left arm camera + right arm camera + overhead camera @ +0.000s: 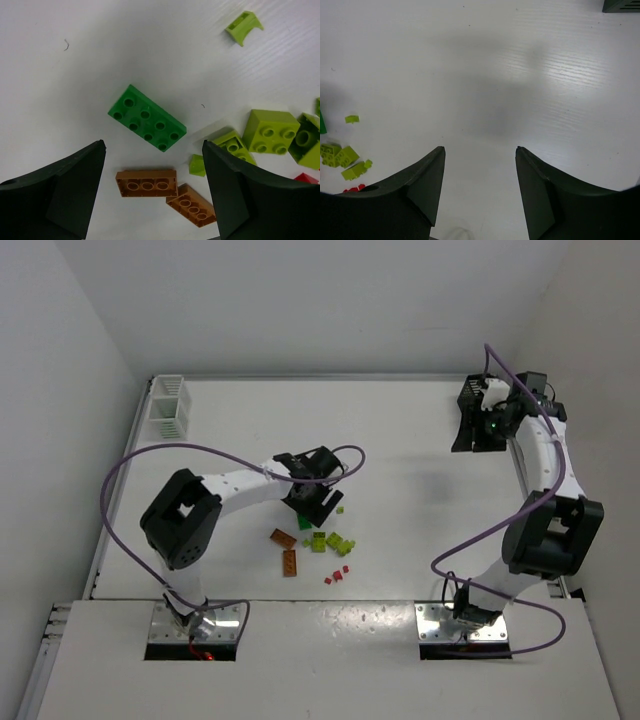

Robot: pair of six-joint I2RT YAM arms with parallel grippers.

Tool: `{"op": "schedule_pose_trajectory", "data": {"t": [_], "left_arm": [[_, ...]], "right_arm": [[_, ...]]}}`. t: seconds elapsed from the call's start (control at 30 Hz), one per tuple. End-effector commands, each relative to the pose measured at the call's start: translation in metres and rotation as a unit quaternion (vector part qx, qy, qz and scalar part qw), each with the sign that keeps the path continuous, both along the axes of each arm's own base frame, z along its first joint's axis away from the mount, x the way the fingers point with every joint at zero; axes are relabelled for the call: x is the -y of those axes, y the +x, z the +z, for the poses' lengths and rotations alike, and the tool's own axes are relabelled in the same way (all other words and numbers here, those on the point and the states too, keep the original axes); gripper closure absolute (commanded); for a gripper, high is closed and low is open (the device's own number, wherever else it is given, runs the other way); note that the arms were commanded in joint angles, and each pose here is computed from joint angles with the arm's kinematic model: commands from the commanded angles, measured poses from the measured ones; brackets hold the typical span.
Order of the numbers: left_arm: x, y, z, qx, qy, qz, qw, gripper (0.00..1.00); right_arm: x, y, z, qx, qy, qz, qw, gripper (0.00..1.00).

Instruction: Sort the legos into containers by color

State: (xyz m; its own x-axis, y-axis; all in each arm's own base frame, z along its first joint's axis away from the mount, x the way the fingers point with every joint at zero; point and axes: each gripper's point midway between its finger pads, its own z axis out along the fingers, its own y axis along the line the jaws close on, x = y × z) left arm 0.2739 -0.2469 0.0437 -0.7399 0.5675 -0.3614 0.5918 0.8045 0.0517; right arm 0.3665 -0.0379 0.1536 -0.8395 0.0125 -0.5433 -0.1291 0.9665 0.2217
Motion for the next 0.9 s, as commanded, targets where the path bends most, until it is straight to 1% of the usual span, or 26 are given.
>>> {"op": "schedule_pose_trajectory", "data": {"t": [0.0,0.1,0.23,0.27,0.37,0.4,0.43,0.53,0.57,0.73,0.77,0.83,0.87], "left_arm": [[-0.005,0.014,0.009,0.042,0.011,0.104,0.994,0.16],[-0.008,0.015,0.001,0.040,0.022,0.116,0.992,0.11],[-0.017,0.020,-0.008,0.017,0.015,0.143,0.990,0.11],[-0.015,0.016,-0.019,-0.010,0.011,0.140,0.990,0.11],[-0.016,0.016,-0.028,-0.042,-0.002,0.147,0.988,0.13],[-0.012,0.010,-0.035,-0.064,-0.008,0.136,0.989,0.15],[-0.013,0.011,-0.035,-0.067,-0.011,0.139,0.988,0.18],[-0.011,0.011,-0.041,-0.079,-0.017,0.140,0.987,0.26],[-0.008,0.012,-0.041,-0.079,-0.024,0.138,0.987,0.31],[-0.012,0.008,-0.052,-0.085,-0.015,0.134,0.987,0.45],[-0.012,0.008,-0.052,-0.085,-0.015,0.134,0.987,0.54],[-0.012,0.009,-0.056,-0.084,-0.012,0.123,0.989,0.65],[-0.013,0.008,-0.059,-0.087,-0.009,0.123,0.989,0.77]], "right_arm": [[-0.003,0.008,0.023,0.051,0.001,0.003,0.999,0.41],[-0.003,0.008,0.023,0.051,0.001,0.003,0.999,0.41],[-0.005,0.009,0.020,0.047,0.006,0.005,0.999,0.41],[-0.005,0.007,0.016,0.042,0.008,0.005,0.999,0.41],[-0.005,0.007,0.016,0.042,0.008,0.005,0.999,0.41],[-0.005,0.007,0.013,0.038,0.009,0.005,0.999,0.42],[-0.005,0.007,0.013,0.038,0.009,0.005,0.999,0.42],[-0.005,0.009,0.016,0.042,0.008,0.005,0.999,0.42],[-0.005,0.010,0.013,0.038,0.009,0.005,0.999,0.42],[-0.004,0.011,0.016,0.042,0.008,0.005,0.999,0.42],[-0.004,0.011,0.016,0.042,0.008,0.005,0.999,0.42],[-0.005,0.009,0.015,0.038,0.009,0.005,0.999,0.42],[-0.006,0.010,0.016,0.039,0.013,0.007,0.999,0.42]]}}
